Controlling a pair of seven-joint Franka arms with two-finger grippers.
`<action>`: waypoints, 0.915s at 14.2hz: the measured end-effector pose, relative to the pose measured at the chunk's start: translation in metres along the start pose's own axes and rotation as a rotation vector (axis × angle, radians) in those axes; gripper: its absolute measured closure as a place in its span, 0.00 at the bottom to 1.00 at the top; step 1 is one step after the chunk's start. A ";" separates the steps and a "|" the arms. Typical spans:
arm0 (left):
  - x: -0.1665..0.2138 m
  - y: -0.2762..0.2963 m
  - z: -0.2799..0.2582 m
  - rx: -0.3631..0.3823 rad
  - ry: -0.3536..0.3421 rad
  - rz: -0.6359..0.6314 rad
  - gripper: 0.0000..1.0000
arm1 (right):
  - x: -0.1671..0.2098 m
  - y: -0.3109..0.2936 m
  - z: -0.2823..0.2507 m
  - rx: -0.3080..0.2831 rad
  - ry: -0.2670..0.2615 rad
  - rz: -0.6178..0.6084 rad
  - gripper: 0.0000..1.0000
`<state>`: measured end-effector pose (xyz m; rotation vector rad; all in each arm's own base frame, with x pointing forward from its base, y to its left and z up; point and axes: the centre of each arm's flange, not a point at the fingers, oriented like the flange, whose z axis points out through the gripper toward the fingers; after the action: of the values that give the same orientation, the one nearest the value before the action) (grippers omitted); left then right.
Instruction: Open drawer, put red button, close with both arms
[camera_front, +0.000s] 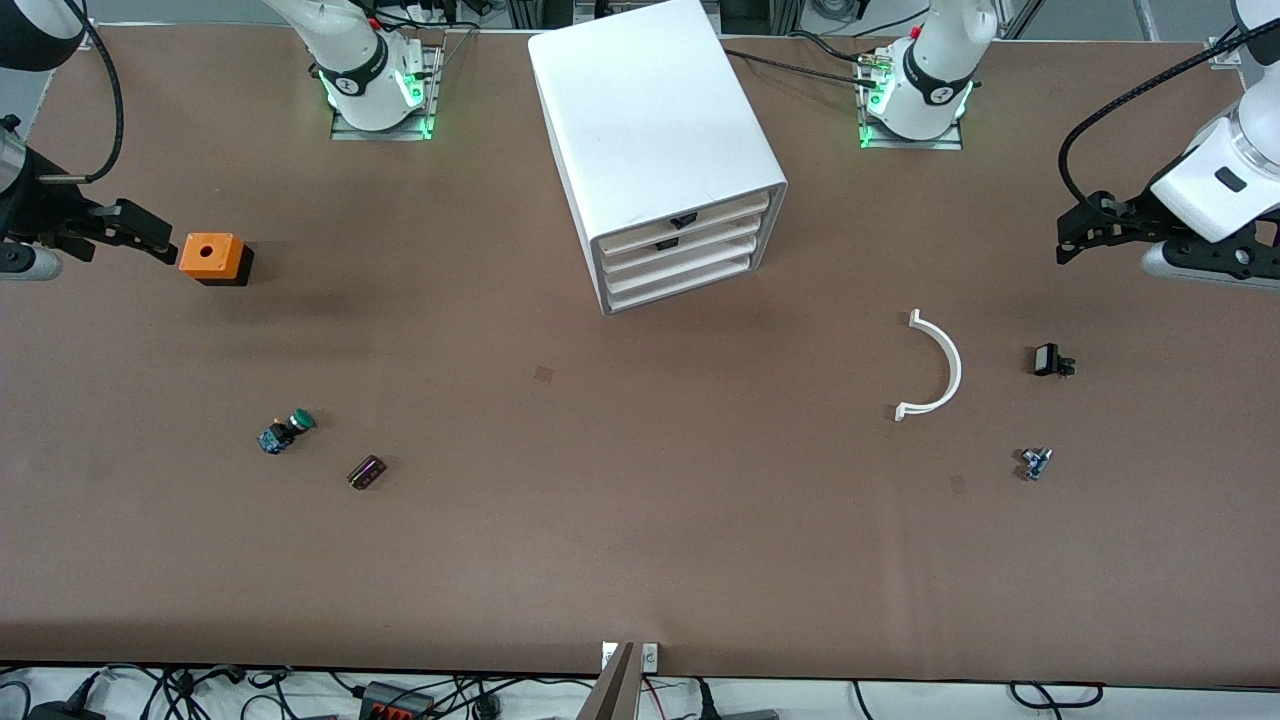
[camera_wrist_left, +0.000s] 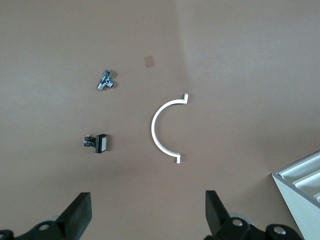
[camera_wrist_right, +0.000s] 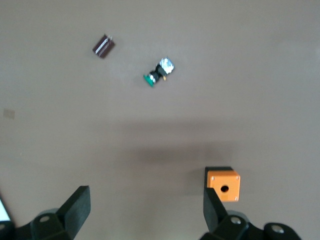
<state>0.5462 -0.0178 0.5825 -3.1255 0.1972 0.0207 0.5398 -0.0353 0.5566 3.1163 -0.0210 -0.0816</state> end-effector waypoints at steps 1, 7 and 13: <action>0.000 0.001 0.000 0.000 0.000 0.001 0.00 | -0.002 -0.001 0.001 0.001 -0.015 -0.001 0.00; 0.000 0.001 0.000 0.000 -0.001 0.002 0.00 | -0.003 -0.002 0.002 0.001 -0.023 -0.003 0.00; 0.000 0.001 0.000 0.000 -0.001 0.002 0.00 | -0.001 -0.002 -0.003 0.000 0.002 -0.004 0.00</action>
<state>0.5461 -0.0191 0.5824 -3.1252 0.2007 0.0218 0.5394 -0.0331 0.5597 3.1165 -0.0150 -0.0782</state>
